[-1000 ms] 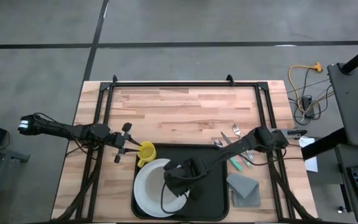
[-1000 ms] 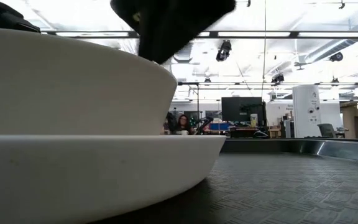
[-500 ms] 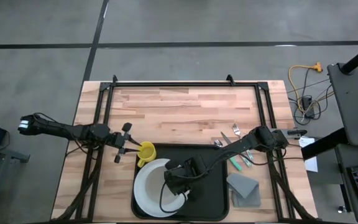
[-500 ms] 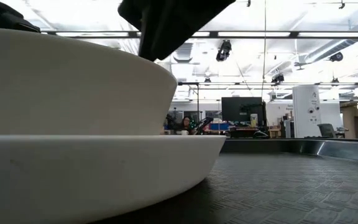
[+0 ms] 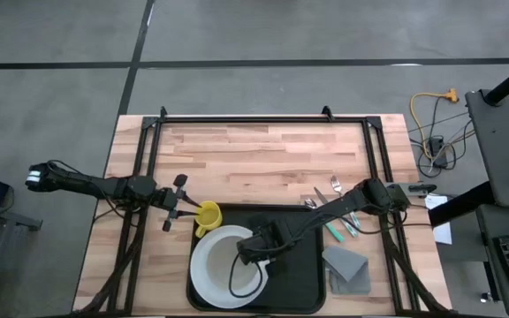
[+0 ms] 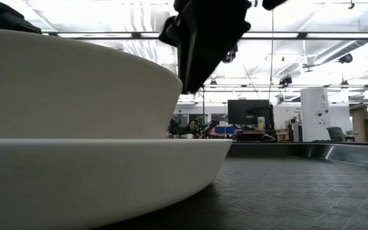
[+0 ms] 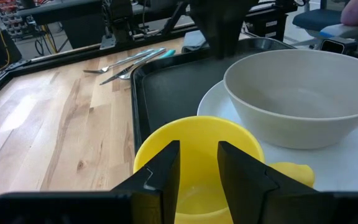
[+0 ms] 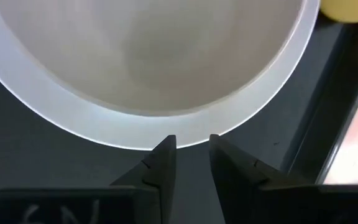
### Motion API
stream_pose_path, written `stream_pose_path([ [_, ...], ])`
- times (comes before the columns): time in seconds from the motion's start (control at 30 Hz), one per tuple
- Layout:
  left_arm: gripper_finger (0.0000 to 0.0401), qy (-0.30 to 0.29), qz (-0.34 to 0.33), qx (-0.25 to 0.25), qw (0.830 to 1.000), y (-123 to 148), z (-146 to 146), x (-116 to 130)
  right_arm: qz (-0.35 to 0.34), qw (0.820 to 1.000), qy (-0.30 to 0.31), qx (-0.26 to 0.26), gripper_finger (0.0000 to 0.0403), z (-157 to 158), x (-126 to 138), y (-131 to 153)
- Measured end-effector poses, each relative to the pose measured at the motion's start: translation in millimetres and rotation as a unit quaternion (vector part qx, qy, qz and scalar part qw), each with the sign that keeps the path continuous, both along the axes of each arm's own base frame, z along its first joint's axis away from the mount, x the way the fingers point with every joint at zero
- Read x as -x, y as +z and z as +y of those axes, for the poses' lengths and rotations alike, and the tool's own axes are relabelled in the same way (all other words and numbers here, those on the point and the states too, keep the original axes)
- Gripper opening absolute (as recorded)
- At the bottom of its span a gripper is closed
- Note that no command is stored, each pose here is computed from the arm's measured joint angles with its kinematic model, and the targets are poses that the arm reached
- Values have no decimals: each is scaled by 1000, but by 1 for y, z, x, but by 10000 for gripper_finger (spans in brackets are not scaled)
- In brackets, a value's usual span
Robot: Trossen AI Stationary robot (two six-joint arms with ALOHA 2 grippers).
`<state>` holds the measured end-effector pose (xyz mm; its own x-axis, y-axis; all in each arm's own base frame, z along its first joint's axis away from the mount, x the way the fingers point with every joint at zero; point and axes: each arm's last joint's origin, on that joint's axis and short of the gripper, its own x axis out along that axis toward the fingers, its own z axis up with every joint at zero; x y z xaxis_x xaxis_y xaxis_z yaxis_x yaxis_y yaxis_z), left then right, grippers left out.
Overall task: Set up tray
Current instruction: Put the gray bowl on the white plate
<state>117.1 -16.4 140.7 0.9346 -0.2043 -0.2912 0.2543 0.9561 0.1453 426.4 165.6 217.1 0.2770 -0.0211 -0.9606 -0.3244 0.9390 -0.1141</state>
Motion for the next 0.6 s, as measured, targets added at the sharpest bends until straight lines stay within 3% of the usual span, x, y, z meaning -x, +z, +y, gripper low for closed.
stream_pose_path([
  [0.27,94,0,0,0,1000,0,0,0,16,999,24,-43,86,3,1,-10],
  [0.6,94,0,0,0,1000,0,0,0,-12,998,37,-51,87,5,-4,-9],
])
